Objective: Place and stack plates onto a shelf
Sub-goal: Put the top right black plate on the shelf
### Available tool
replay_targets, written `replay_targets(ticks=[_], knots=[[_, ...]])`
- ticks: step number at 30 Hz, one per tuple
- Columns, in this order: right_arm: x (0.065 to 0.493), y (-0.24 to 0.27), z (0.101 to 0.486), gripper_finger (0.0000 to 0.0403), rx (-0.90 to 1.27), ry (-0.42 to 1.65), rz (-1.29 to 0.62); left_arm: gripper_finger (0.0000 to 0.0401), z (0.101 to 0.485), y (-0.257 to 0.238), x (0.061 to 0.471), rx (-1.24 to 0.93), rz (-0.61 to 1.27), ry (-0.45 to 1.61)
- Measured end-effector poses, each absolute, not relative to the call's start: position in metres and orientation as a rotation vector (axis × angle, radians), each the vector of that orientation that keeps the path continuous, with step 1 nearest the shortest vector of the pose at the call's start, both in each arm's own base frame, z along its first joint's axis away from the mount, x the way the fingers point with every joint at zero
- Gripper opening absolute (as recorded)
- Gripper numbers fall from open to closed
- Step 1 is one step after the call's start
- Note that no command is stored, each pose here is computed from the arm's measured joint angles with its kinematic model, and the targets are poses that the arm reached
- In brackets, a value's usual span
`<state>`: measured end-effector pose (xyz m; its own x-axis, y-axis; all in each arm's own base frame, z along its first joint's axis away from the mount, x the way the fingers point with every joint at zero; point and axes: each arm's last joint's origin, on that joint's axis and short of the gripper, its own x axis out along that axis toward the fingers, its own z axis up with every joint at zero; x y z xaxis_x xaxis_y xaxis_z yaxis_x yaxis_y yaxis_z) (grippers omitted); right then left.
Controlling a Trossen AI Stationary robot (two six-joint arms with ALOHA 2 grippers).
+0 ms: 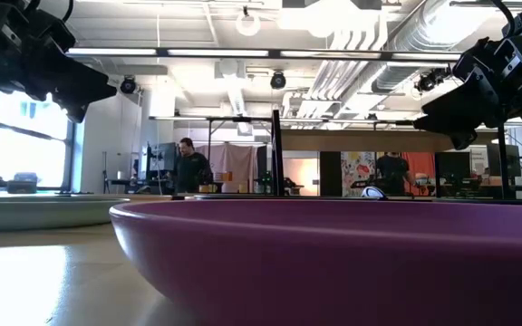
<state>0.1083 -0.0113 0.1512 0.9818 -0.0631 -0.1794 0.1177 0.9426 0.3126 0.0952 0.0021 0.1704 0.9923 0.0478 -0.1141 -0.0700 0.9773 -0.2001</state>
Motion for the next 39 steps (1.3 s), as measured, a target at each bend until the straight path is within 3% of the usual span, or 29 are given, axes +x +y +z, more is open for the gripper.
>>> replay_targets(ticks=[12,24,29,39], knots=[[0.1083,-0.0113,0.1513,0.0152,0.328,0.168,-0.093,0.0117,0.1728,0.0026,0.0955,-0.261,0.078,0.080],[0.1083,-0.0113,0.1512,0.0152,0.211,0.173,-0.082,0.0117,0.1743,0.0072,0.0949,-0.607,0.240,0.002],[0.1083,-0.0113,0.1512,0.0152,0.239,0.172,-0.086,0.0117,0.1743,0.0084,0.0946,-0.740,0.282,-0.030],[0.1093,-0.0129,0.1593,0.0152,0.372,0.074,-0.133,0.0117,0.1743,0.0091,0.0945,-0.763,0.302,-0.041]])
